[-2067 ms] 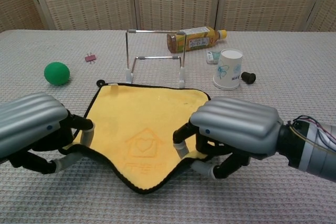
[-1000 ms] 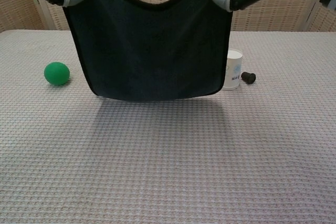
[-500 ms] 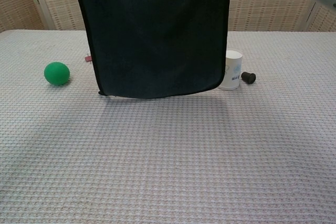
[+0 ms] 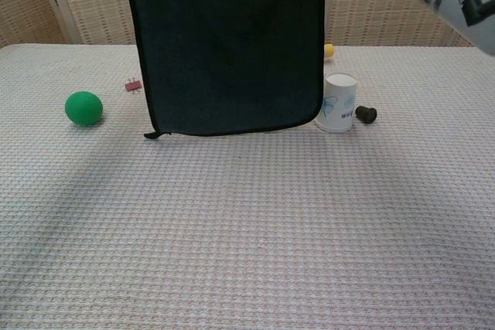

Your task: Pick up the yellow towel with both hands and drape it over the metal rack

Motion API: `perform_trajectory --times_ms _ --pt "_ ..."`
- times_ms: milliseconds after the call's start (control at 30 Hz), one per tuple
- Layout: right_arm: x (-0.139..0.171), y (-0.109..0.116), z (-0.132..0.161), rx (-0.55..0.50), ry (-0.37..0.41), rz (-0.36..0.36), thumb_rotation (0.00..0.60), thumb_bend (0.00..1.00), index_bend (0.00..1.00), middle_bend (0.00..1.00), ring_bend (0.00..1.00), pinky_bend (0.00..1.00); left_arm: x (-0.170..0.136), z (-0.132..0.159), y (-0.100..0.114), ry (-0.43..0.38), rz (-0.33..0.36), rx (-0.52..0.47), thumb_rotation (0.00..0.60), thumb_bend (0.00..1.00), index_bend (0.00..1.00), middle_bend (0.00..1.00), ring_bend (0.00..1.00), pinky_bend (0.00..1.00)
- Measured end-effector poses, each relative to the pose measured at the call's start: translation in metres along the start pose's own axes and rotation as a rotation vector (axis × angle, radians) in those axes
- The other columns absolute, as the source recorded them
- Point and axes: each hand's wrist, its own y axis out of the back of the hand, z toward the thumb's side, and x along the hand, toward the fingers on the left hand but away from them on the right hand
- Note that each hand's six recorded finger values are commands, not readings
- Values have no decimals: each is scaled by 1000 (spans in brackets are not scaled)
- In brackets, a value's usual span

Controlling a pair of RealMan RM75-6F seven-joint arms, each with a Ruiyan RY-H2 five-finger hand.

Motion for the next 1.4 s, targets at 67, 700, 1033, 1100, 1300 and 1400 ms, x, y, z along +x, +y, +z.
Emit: perform_trajectory --times_ms 67,700,1033,1100,1300,1400 --pt "-6 -2 -3 6 -12 -1 600 531 754 995 1000 1000 7 -3 1 19 6 -17 600 474 641 1000 838 985" --pt "-39 -22 -22 50 -78 -8 600 531 754 994 1000 1000 42 -33 -3 145 17 -10 600 474 638 1000 834 983" --pt "-54 -31 -15 89 -67 6 600 531 754 993 1000 1000 55 -40 -7 180 17 -12 600 474 626 1000 829 978" --pt "-58 -31 -16 98 -70 5 600 531 754 991 1000 1000 58 -42 -8 190 17 -7 600 474 625 1000 828 978" --pt "-68 -33 -20 149 -83 6 600 518 722 982 1000 1000 66 -47 -13 217 5 6 600 472 588 995 819 972" --pt "-70 -37 -23 174 -95 21 600 474 566 967 1000 1000 68 -49 -18 227 -14 17 600 439 466 918 760 966"
